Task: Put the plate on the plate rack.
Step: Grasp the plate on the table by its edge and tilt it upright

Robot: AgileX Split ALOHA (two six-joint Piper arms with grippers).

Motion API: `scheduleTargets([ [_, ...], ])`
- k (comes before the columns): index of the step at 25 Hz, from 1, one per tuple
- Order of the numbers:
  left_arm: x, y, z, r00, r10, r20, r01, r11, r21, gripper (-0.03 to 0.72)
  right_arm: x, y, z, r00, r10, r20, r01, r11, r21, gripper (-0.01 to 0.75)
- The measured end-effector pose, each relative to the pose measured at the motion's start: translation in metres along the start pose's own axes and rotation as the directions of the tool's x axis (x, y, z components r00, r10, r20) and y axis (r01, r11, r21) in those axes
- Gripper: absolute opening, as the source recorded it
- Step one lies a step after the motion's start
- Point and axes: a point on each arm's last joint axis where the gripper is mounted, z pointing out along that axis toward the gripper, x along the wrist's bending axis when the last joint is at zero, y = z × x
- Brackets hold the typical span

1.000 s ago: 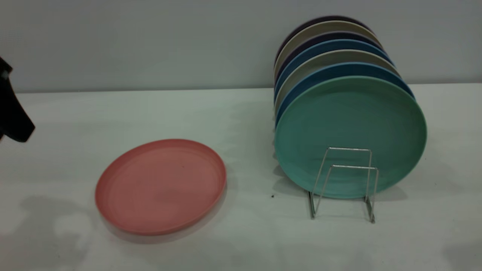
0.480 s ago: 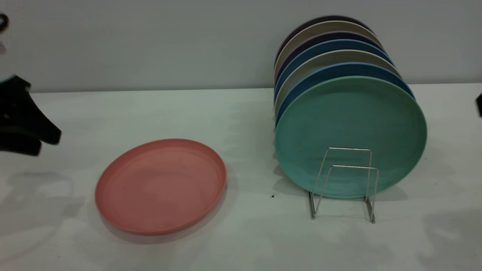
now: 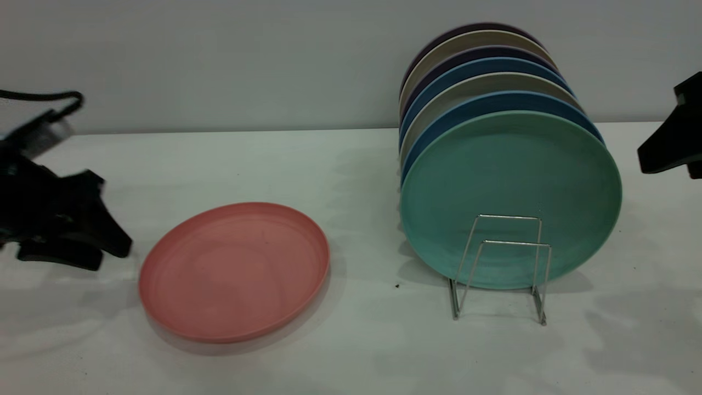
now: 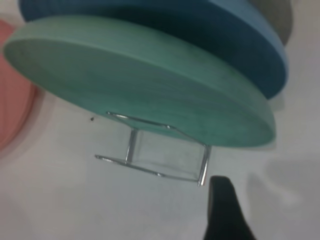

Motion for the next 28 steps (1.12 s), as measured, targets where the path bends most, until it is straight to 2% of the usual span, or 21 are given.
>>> scheduleTargets([
  [15,0.002,0.0,0.022,0.998,-0.061,-0.012,0.061,0.998,0.001,0.449,0.0,0.003,0.001,0.999,-0.033,0.0,0.033,0.999,-0.03,0.483],
  [28,-0.01,0.0,0.03,0.999,-0.032,-0.024,0.031,0.999,-0.006,0.422,-0.001,0.003,0.001,0.999,-0.038,0.007,0.039,0.999,-0.034,0.483],
])
